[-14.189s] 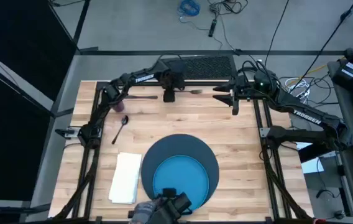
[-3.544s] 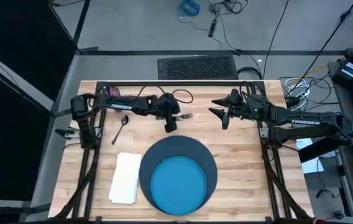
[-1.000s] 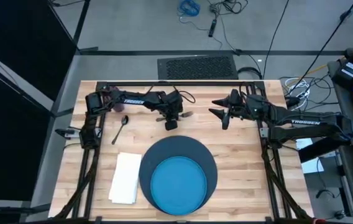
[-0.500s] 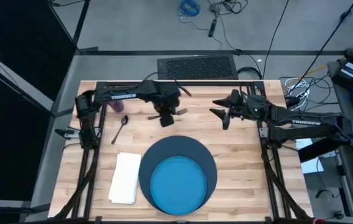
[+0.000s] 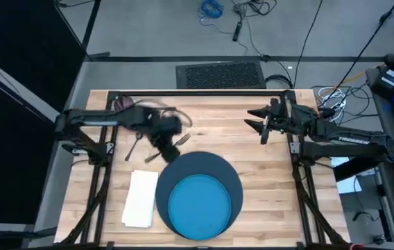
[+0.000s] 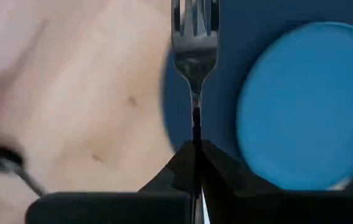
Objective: Set table place
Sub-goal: Put the fork on the white table napkin, then adjust the white table napkin
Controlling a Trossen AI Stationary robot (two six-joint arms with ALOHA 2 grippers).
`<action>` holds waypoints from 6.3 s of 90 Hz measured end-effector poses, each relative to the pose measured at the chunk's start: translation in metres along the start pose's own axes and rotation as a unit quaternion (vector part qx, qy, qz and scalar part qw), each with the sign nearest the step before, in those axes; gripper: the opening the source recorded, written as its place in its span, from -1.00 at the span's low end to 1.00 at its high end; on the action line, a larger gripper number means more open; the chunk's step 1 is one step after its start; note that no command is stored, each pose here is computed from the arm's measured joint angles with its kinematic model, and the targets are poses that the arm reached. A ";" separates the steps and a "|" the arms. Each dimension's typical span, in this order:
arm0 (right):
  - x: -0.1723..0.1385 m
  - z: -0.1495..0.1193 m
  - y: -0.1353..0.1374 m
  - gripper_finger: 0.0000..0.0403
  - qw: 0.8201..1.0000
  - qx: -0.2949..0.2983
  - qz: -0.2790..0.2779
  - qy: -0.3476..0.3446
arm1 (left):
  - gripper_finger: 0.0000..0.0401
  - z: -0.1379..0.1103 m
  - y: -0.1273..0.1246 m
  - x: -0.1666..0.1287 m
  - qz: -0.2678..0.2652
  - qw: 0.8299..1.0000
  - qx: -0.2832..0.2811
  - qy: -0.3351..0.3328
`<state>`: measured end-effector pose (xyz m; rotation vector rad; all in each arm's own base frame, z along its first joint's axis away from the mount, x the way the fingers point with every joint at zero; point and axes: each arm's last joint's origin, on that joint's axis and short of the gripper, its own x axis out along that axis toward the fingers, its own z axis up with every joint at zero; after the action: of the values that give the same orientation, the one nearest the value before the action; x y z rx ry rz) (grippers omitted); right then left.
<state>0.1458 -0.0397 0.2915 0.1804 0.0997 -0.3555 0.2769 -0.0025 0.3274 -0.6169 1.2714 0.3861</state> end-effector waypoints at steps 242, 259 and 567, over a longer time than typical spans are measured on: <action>-0.020 0.007 0.036 -0.05 0.985 0.068 0.155 0.010 | -1.00 -0.214 -0.060 0.164 0.134 0.942 -0.309 -0.003; -0.018 0.006 0.037 -0.05 0.985 0.077 0.154 0.014 | -1.00 -0.212 -0.054 0.162 0.167 0.937 -0.307 -0.004; -0.002 -0.008 0.047 -0.05 0.979 0.100 0.162 0.079 | -0.79 -0.167 -0.014 0.149 0.161 0.963 -0.218 0.004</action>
<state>0.1596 0.0059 0.2918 0.4188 0.1892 -0.0241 0.1971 -0.1275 0.1588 -0.7806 1.3050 0.9530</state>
